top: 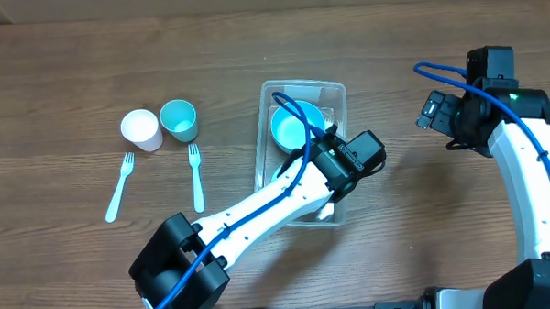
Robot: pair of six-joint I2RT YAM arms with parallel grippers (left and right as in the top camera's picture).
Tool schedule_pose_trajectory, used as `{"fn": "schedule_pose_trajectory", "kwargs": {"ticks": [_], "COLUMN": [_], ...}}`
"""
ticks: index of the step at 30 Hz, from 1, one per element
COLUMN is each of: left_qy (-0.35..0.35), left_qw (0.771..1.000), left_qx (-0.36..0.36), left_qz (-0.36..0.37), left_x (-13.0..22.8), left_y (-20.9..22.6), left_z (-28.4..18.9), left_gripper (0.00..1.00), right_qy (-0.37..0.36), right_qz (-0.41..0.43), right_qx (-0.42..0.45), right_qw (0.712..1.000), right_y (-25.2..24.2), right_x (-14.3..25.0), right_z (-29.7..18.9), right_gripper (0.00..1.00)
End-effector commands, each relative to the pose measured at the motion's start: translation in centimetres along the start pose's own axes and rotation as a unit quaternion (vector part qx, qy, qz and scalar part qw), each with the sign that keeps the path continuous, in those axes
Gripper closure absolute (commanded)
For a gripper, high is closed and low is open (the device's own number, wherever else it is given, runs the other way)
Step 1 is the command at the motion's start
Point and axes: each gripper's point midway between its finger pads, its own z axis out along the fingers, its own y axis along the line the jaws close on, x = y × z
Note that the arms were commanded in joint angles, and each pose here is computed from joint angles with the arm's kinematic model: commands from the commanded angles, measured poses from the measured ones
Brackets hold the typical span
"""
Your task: Pack container
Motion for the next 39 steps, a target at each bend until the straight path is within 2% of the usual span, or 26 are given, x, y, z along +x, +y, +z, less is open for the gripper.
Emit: {"fn": "schedule_pose_trajectory", "kwargs": {"ticks": [1, 6, 8, 16, 22, 30, 39], "left_qy": [0.001, 0.010, 0.012, 0.011, 0.022, 0.021, 0.011], "left_qw": [0.998, 0.996, 0.996, 0.998, 0.998, 0.997, 0.997], "left_qx": [0.060, 0.086, 0.078, 0.058, 0.016, -0.005, -0.036], "left_qz": [0.010, 0.027, 0.031, 0.035, 0.054, 0.073, 0.073], "left_x": [-0.6, -0.2, 0.0, 0.1, 0.4, 0.6, 0.1], "left_y": [-2.0, -2.9, -2.7, -2.6, -2.6, -3.5, -2.5], "left_z": [-1.1, -1.1, -0.8, 0.4, 2.0, 2.8, 2.8], "left_gripper": [0.69, 0.53, 0.52, 0.54, 0.57, 0.56, 0.57], "right_qy": [-0.023, -0.023, -0.023, -0.023, -0.023, -0.023, -0.023], "right_qz": [0.001, 0.001, 0.001, 0.001, 0.001, 0.001, 0.001], "right_qx": [-0.006, -0.006, -0.006, -0.006, -0.006, -0.006, -0.006], "right_qw": [1.000, 1.000, 1.000, 1.000, 1.000, 1.000, 1.000], "right_y": [0.1, 0.1, 0.1, 0.1, 0.1, 0.1, 0.1], "right_x": [-0.9, -0.9, -0.9, -0.9, -0.9, -0.9, -0.9], "right_z": [-1.3, -1.3, -1.3, -1.3, -1.3, -1.3, -1.3], "right_gripper": [0.00, 0.00, 0.00, 0.00, 0.00, 0.00, 0.00]}}
